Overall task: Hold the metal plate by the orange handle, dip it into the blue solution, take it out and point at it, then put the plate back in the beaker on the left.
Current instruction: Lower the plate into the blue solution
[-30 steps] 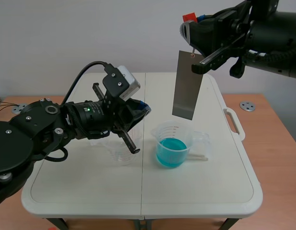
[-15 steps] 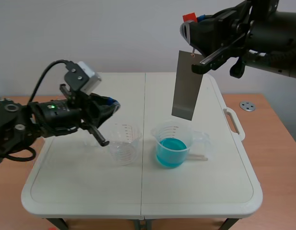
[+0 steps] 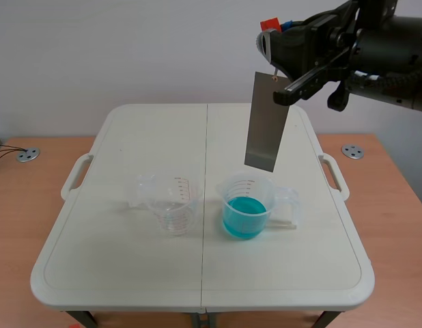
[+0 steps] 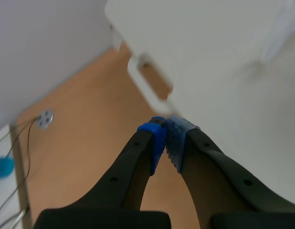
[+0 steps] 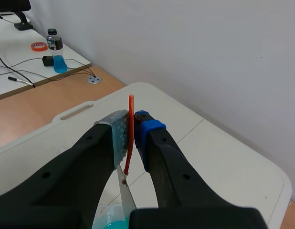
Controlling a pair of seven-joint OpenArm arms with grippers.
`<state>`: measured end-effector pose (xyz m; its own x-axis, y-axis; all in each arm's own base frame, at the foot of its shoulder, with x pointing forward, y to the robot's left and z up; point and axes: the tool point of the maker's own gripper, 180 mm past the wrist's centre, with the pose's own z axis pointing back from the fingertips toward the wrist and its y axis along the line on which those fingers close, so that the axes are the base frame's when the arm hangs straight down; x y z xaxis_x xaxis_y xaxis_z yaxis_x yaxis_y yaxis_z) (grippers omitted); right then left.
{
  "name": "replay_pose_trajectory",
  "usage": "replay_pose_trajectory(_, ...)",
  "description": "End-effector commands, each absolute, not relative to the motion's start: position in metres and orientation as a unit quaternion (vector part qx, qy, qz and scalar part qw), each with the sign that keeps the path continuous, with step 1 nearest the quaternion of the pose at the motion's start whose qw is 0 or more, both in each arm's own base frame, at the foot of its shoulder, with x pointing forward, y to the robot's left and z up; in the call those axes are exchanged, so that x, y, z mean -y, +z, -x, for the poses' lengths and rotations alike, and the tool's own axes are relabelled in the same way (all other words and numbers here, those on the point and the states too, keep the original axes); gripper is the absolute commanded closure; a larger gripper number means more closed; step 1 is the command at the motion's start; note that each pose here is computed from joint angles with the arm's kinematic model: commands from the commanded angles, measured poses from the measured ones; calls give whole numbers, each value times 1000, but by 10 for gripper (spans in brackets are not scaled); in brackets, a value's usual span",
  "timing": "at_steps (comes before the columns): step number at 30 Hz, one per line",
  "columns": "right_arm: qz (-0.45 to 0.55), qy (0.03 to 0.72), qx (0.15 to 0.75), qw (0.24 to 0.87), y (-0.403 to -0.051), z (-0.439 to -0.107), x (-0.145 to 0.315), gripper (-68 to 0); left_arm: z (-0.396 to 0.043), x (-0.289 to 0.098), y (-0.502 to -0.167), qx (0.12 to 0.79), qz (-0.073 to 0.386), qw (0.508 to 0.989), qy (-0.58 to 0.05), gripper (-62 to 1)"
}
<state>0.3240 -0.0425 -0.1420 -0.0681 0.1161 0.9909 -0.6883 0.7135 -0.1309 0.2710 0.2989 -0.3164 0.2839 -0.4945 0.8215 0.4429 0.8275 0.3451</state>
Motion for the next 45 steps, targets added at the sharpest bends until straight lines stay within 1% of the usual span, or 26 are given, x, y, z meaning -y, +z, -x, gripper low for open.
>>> replay_pose_trajectory(1,-220,313,676,630,-129,-323,40,-11,-256,-306,-319,519,-33,805,-285,-27)
replay_pose_trajectory(3,-220,312,674,632,-131,-324,41,-11,-231,-325,-330,494,-57,824,-274,-27)
replay_pose_trajectory(5,-221,310,672,636,-134,-325,42,-11,-202,-336,-345,462,-68,843,-267,-27)
replay_pose_trajectory(8,-228,316,667,635,-138,-324,40,-11,-156,-341,-369,412,-64,872,-255,-27)
replay_pose_trajectory(11,-235,317,662,637,-143,-324,37,-11,-112,-339,-392,373,-51,899,-225,-27)
replay_pose_trajectory(16,-244,320,654,641,-149,-322,31,-11,-49,-319,-429,313,-28,931,-184,-27)
replay_pose_trajectory(22,-249,316,645,650,-159,-324,31,-11,9,-269,-468,247,32,955,-158,-27)
replay_pose_trajectory(27,-251,312,638,658,-167,-326,33,-11,33,-227,-481,226,80,959,-148,-27)
replay_pose_trajectory(32,-257,310,630,664,-176,-327,34,-11,42,-200,-485,223,106,960,-134,-27)
replay_pose_trajectory(35,-260,308,628,666,-181,-327,35,-11,44,-192,-486,223,113,960,-129,-27)
replay_pose_trajectory(40,-263,303,621,673,-191,-329,36,-11,40,-192,-487,226,113,959,-129,-27)
replay_pose_trajectory(45,-274,311,608,677,-205,-326,30,-11,38,-197,-496,208,105,964,-130,-27)
